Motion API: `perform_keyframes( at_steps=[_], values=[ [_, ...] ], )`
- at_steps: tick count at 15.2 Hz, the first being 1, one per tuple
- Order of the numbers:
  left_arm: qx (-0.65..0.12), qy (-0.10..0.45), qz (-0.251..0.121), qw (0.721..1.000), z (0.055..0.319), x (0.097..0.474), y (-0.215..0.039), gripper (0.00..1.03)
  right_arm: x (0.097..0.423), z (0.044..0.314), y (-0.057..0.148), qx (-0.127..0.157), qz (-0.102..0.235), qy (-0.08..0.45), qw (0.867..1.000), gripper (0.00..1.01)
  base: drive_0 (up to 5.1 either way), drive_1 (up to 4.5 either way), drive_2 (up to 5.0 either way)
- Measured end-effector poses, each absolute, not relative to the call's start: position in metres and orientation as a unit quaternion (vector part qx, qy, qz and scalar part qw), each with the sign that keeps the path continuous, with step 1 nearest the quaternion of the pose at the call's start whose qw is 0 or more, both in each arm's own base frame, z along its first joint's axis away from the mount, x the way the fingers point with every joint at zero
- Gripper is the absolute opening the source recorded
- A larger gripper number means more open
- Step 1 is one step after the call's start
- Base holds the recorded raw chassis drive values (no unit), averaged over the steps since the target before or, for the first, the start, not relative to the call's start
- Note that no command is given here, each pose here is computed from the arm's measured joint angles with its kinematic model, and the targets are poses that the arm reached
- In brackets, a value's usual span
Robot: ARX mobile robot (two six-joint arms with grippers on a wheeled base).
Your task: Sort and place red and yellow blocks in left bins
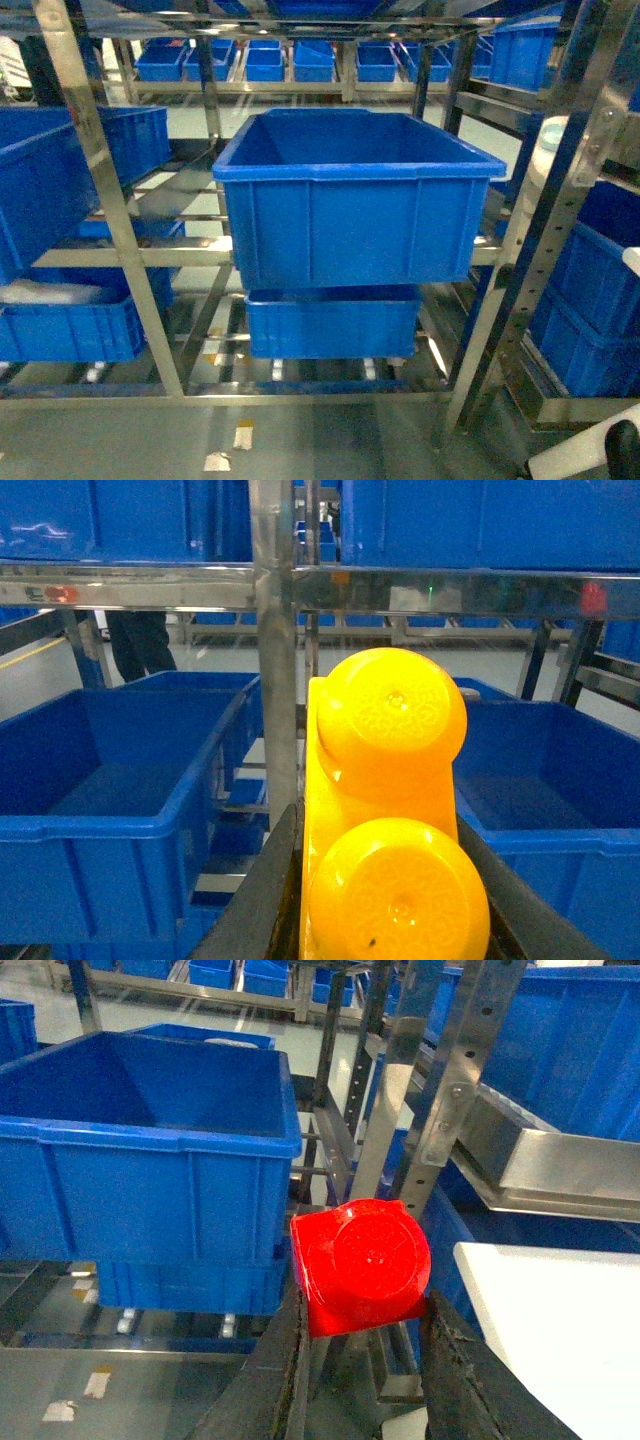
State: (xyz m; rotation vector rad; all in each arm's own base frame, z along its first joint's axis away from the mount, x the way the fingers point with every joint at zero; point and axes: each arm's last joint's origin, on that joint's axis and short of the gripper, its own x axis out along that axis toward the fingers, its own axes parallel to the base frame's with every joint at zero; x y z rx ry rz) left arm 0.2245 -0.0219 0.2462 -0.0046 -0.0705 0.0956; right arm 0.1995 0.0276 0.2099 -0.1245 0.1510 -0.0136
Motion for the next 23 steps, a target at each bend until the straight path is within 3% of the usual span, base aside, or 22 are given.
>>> perform_keyframes(
  at_steps=[23],
  values=[
    [-0.002, -0.032, 0.046, 0.998, 0.2448, 0.2250, -0.0224, 0.27, 0.1995, 0.2095, 0.0286, -0.063, -0.004, 0.078, 0.995, 0.24, -5.2, 2.29, 2.3]
  ],
)
